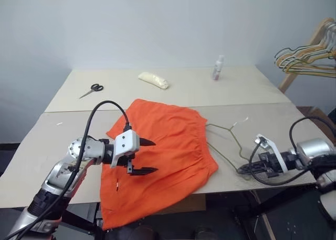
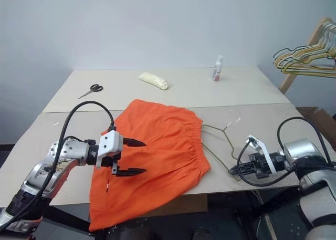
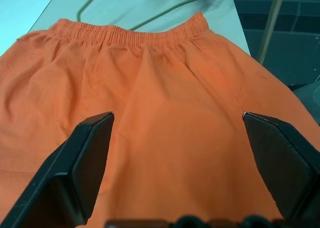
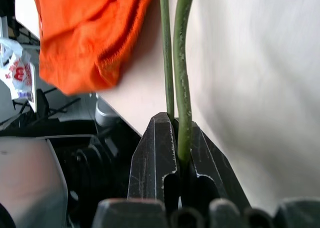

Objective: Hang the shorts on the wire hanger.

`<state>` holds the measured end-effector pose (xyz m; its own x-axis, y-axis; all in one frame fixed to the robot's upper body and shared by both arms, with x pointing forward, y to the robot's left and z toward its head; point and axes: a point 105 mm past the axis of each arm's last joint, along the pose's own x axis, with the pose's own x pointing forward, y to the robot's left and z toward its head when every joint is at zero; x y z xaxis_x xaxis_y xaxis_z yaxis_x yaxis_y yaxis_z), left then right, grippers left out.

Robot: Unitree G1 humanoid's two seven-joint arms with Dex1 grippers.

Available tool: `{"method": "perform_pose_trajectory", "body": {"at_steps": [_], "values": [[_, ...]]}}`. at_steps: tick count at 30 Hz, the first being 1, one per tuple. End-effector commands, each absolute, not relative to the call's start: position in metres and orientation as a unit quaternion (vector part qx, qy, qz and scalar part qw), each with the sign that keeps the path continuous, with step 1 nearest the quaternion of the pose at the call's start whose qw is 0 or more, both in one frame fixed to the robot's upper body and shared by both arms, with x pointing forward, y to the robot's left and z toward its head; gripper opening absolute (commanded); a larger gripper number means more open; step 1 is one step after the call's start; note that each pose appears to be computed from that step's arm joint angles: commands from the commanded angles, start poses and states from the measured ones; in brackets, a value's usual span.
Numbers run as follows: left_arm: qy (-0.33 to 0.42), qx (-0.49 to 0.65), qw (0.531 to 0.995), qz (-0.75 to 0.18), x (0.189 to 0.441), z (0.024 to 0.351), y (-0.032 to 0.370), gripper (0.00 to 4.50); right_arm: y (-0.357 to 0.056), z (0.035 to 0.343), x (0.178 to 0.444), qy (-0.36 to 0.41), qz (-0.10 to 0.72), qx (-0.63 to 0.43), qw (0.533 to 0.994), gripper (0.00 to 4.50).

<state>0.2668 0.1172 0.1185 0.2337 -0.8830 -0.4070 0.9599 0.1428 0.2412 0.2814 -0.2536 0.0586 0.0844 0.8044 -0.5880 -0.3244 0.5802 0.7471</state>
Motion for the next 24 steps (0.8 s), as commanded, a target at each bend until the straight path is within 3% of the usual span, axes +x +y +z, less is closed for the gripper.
{"method": "perform_pose_trajectory", "body": {"at_steps": [1,7,15,20,24], "values": [[0.056,0.248,0.752,-0.608,0.268,0.130,0.115,4.47,-0.244,0.073,0.296,0.519,0.426,0.228,0.705,0.00],[0.055,0.247,0.755,-0.605,0.268,0.129,0.114,4.47,-0.242,0.073,0.309,0.508,0.419,0.216,0.721,0.00],[0.054,0.243,0.753,-0.609,0.267,0.127,0.112,4.47,-0.251,0.101,0.323,0.423,0.451,0.180,0.765,0.00],[0.050,0.248,0.751,-0.610,0.271,0.129,0.112,4.47,-0.251,0.105,0.334,0.360,0.466,0.011,0.808,0.00],[0.033,0.256,0.764,-0.591,0.284,0.139,0.114,4.47,-0.239,0.129,0.345,0.296,0.466,-0.042,0.833,0.00]]}}
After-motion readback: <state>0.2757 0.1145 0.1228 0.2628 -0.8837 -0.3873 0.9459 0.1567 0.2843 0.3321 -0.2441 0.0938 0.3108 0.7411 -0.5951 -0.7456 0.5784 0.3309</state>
